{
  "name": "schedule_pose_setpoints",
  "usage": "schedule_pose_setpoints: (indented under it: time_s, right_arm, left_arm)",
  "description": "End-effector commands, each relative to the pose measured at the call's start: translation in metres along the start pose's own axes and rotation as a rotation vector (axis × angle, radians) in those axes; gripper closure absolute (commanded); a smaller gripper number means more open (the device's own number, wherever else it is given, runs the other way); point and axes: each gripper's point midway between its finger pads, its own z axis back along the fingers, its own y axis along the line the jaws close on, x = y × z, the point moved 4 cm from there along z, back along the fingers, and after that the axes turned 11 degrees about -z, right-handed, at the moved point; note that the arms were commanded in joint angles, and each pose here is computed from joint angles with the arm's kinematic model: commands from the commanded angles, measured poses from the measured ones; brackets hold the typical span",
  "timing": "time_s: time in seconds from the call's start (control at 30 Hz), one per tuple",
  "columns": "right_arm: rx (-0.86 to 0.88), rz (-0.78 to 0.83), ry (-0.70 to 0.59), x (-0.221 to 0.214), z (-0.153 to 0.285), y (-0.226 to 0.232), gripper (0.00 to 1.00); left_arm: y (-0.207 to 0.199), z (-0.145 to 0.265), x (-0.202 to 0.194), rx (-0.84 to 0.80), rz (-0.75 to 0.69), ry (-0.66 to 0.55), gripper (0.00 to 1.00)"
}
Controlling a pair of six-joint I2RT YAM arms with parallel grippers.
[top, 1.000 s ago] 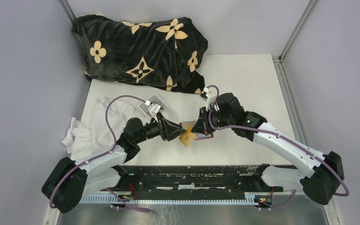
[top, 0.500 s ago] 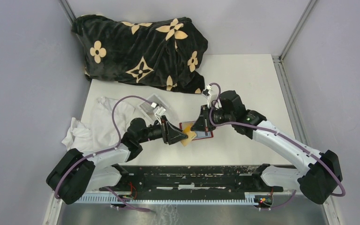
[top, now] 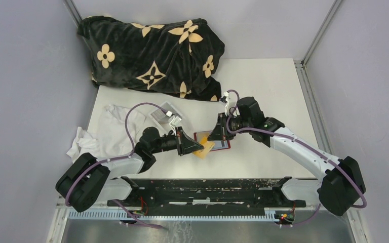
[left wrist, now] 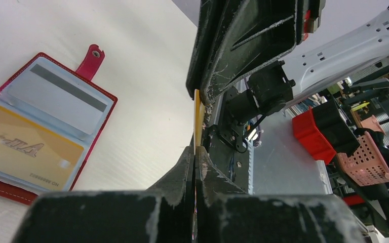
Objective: Put the credit cards into the card holder
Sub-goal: Pick up the credit card from the storage box.
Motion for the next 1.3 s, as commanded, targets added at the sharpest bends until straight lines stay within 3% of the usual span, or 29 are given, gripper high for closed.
schedule_pose_setpoints:
  time_s: [0.0, 0.1, 0.2, 0.73, 1.27]
  right_arm:
    - [-0.051, 0.065, -0.108, 0.023, 0.005, 0.003, 0.79]
    - [-0.163, 0.082, -0.189, 0.031, 0.012, -0.011, 0.68]
    - [-0.209, 0.089, -0.24, 0.033, 0.015, -0.02, 0.63]
    - [-0.167, 0.003, -0.348, 0.024, -0.003, -0.049, 0.61]
    - [-0.067, -0.115, -0.33, 0.019, -0.018, -0.063, 0.61]
  left_arm:
    - [0.0, -0.004, 0.009, -0.005, -0.016, -0.061, 0.97]
    - [0.012, -0.006, 0.014, 0.09, 0.032, -0.12, 0.97]
    - [0.023, -0.009, 0.019, 0.195, 0.099, -0.187, 0.97]
    - [0.035, -0.041, 0.028, 0.415, 0.374, -0.461, 0.97]
    - [0.036, -0.057, 0.025, 0.309, 0.523, -0.535, 0.97]
